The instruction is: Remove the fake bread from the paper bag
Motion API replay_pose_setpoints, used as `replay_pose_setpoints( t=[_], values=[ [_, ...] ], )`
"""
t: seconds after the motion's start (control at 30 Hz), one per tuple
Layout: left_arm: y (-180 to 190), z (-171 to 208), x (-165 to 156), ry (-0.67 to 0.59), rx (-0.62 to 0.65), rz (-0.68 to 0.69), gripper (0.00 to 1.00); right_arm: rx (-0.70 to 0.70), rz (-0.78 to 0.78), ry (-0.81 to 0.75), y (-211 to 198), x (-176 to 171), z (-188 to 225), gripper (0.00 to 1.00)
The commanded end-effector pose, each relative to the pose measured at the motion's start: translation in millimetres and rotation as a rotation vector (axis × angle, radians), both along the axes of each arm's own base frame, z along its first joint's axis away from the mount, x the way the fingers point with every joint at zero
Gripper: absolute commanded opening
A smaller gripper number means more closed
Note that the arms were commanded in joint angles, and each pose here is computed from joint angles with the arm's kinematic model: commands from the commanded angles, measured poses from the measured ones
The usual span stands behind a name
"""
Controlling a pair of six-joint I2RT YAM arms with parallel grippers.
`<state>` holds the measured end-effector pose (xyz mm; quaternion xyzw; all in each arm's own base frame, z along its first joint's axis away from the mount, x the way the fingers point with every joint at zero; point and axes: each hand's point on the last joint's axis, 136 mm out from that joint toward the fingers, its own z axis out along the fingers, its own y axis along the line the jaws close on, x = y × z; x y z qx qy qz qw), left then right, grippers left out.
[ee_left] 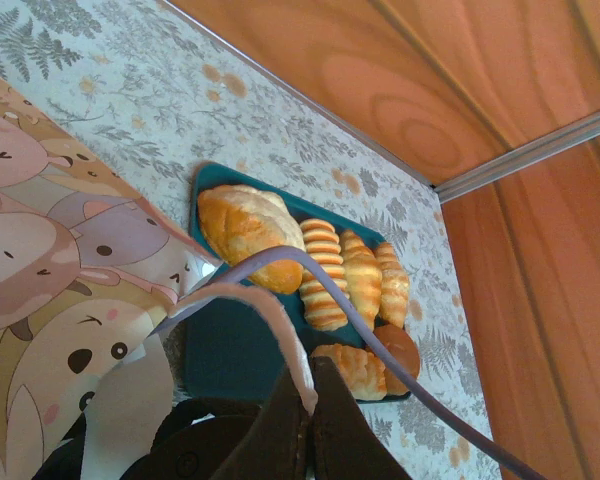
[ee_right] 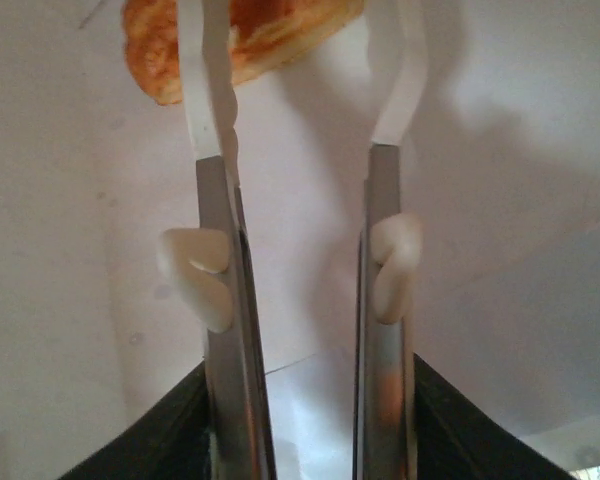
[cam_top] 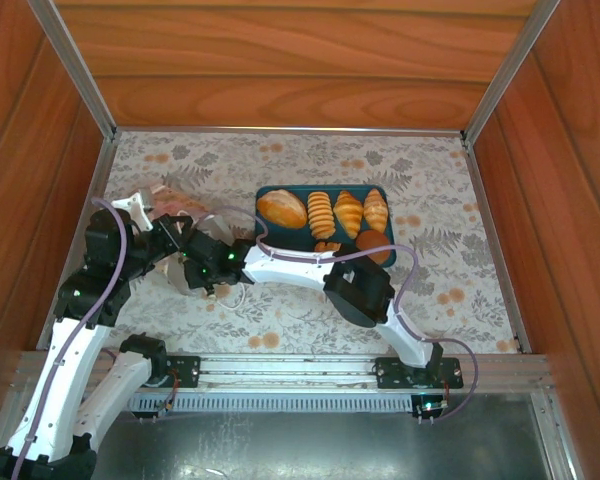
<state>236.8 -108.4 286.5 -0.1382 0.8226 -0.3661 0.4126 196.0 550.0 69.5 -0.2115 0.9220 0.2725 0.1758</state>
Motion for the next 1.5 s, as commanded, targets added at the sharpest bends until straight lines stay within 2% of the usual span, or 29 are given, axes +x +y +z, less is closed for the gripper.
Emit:
replay_pose_setpoints(
  t=[0.0, 0.3, 0.7, 0.83, 0.93, 1.1, 1.47],
  values=[
    [1, -3, -1, 0.001, 0.000, 0.010, 0.00, 0.057, -0.011, -0.032, -2, 3, 33, 0.37],
    [15, -19, 3, 0.019, 0.038, 0.086, 0.00, 0.124, 0.026, -0.016, -24, -16, 62, 0.33],
    [19, -23, 10, 0.032, 0.066, 0.111, 0.00, 0.025, 0.116, 0.017, -71, -61, 54, 0.34],
    [15, -17, 9, 0.020, 0.057, 0.092, 0.00, -0.062, 0.110, -0.024, -94, -59, 46, 0.36],
    [13, -14, 7, 0.014, 0.046, 0.079, 0.00, -0.104, 0.109, -0.070, -103, -53, 49, 0.43],
    [8, -13, 4, 0.017, 0.028, 0.052, 0.00, -0.081, 0.132, -0.109, -95, -48, 61, 0.52],
    [5, -9, 1, 0.013, 0.007, 0.032, 0.00, -0.055, 0.111, -0.105, -63, -39, 57, 0.57]
  ],
)
